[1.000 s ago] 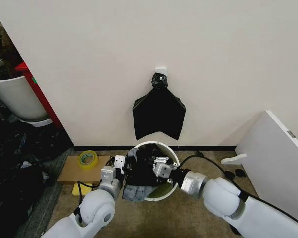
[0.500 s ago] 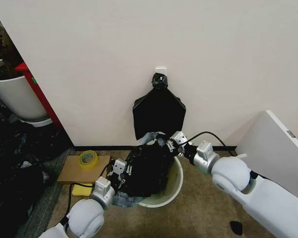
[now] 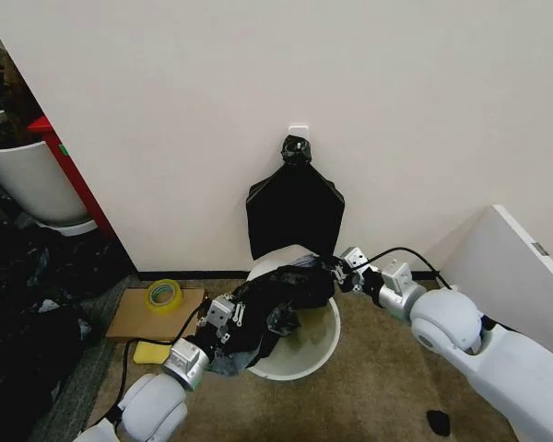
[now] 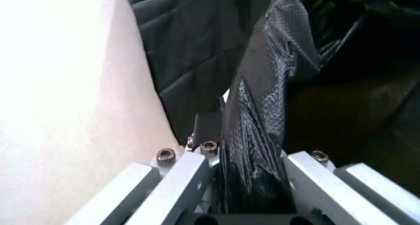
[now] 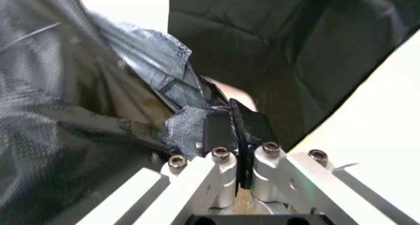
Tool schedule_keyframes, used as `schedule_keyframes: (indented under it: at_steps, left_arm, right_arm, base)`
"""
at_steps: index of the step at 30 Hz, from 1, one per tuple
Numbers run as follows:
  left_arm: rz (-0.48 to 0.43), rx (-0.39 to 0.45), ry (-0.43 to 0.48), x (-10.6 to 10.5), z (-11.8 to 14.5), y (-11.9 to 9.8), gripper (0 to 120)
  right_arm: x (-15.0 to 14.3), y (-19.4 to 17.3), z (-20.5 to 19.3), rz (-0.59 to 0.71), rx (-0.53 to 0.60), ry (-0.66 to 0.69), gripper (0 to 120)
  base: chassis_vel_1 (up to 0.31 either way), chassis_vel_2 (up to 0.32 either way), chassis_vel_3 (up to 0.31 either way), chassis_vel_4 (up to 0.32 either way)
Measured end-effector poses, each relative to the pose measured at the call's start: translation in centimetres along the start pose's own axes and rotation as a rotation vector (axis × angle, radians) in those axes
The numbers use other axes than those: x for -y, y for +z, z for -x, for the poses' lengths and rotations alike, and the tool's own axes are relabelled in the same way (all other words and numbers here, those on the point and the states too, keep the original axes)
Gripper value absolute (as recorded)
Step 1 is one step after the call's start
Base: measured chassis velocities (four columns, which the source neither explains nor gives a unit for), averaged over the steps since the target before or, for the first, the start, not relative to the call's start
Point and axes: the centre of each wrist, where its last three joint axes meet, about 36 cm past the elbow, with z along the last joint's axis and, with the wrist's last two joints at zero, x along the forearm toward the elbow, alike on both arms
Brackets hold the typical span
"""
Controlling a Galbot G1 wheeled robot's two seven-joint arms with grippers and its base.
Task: Place the garbage bag over the trash bin.
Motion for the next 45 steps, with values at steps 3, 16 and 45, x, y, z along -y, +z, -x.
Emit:
schedule_keyframes:
  at_steps: [3,16,45]
  left_arm:
    - [-0.035,0.002,-0.02,0.0,0.4,-0.3,1]
    - [-0.098,-0.038,-0.033,0.4,-0.3,-0.5,1]
    - [-0.179,-0.055,-0.221,3.6,-0.1,-0.2,1]
  right_arm:
    - [0.2,0.3,-0.2,0.046,-0.041,-0.036,0]
    - [0.1,-0.4,-0.7,0.213,-0.011,-0.023,23]
    - [-10.1,-8.1,-7.9,0.6,0.101,0.066,100]
  base:
    - [0.0,0.0,0.0,0.0]
    - [0.0,0.0,0.0,0.0]
    - [0.0,0.0,0.0,0.0]
